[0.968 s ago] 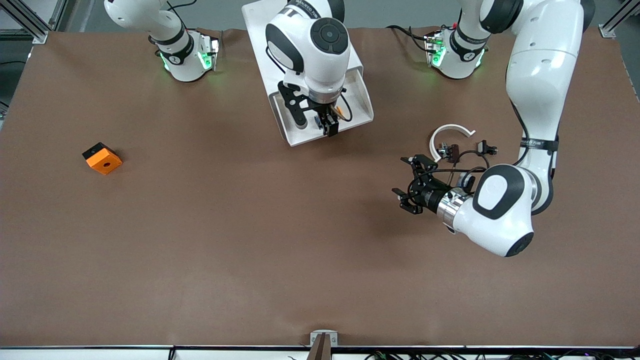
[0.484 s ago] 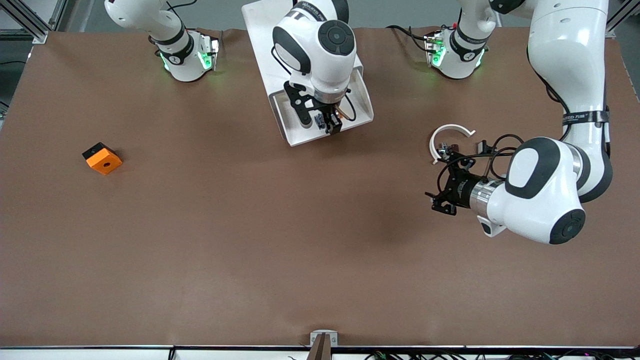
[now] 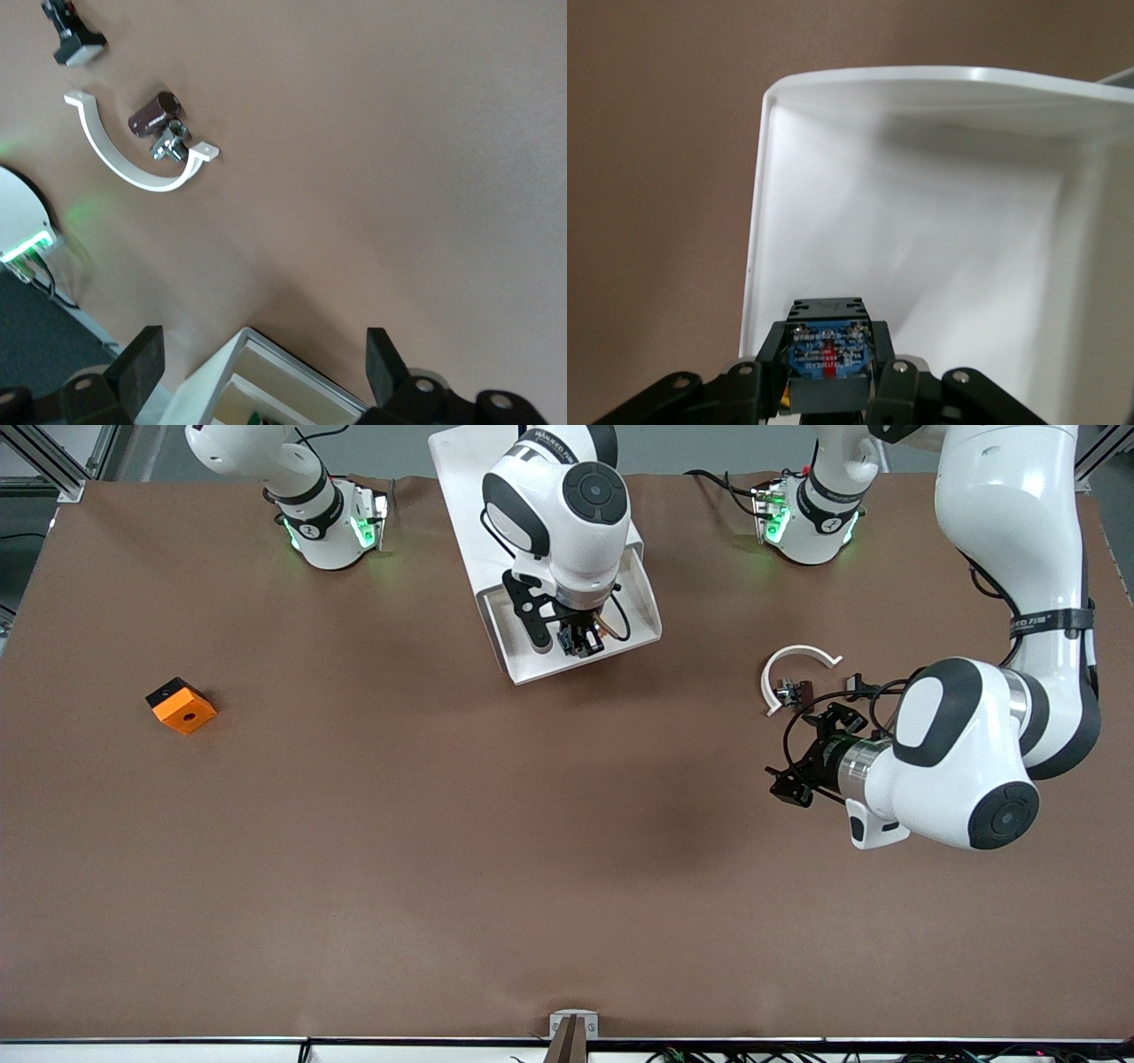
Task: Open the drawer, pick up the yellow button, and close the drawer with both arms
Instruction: 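Grasp the yellow button with the right gripper while the left gripper releases the drawer, then lift the button out with the right gripper while the left gripper returns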
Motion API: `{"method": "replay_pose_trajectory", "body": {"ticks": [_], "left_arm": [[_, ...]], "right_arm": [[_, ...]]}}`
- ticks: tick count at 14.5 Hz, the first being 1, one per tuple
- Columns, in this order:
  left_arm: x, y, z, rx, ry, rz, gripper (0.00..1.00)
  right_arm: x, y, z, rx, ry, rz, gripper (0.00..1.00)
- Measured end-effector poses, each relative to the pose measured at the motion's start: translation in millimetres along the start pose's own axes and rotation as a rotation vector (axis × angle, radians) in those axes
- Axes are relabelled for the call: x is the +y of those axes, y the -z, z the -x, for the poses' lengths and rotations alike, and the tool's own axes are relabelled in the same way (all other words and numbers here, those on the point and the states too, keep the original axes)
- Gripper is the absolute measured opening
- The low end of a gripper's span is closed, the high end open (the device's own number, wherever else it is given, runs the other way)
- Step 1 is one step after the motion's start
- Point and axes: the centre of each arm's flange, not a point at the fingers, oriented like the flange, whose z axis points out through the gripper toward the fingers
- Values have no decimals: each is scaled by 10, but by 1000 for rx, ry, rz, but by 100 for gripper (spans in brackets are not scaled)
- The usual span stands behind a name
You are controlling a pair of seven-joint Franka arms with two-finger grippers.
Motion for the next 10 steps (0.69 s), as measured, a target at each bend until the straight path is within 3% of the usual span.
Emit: {"method": "replay_pose_trajectory", "body": {"ticks": [3, 5, 7, 10], "left_arm": [[45, 39, 217, 42, -96, 5, 100], [93, 60, 388, 119, -176, -2, 100], [148, 100, 601, 162, -242, 16, 100], [74, 301, 798, 199, -382, 55, 100]], "right_arm": [[-83, 103, -115, -10, -20, -20, 41], [-140, 203, -246, -11, -34, -17, 41], [-158, 347, -421, -2, 2, 18, 41], [-156, 641, -878, -4, 147, 75, 41]]}}
